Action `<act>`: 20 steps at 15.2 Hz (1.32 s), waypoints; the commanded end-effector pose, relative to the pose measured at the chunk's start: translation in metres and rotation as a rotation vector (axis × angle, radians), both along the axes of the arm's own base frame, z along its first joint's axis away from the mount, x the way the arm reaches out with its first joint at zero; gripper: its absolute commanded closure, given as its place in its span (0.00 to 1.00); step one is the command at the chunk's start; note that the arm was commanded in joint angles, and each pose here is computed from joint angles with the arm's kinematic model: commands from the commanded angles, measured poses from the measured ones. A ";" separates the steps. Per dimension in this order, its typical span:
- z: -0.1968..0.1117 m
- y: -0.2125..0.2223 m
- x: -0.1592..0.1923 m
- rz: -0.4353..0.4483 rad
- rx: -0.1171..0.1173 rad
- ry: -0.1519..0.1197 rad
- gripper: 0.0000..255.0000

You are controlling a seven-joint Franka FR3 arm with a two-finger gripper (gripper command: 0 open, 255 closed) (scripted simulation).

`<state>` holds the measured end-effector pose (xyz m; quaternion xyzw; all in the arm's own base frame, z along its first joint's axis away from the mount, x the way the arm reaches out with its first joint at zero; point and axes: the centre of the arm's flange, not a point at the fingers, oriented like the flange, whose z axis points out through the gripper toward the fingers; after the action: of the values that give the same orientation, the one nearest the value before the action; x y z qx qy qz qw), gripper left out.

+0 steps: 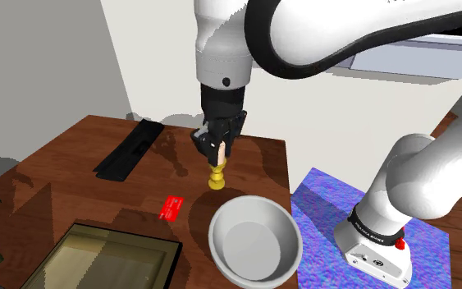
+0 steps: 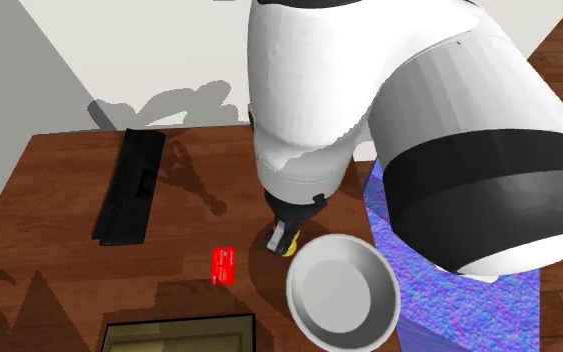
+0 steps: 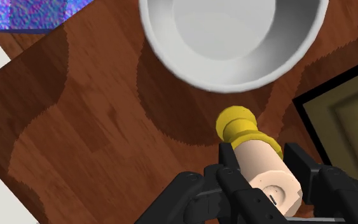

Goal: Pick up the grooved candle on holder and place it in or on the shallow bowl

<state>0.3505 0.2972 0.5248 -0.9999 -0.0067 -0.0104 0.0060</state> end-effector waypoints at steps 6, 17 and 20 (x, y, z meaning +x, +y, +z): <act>0.024 0.002 -0.091 0.000 0.001 0.000 1.00; -0.009 0.003 -0.127 0.000 0.001 0.000 1.00; -0.025 0.003 -0.127 0.000 0.001 0.000 1.00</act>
<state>0.2237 0.3007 0.5048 -0.9999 -0.0067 -0.0101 0.0062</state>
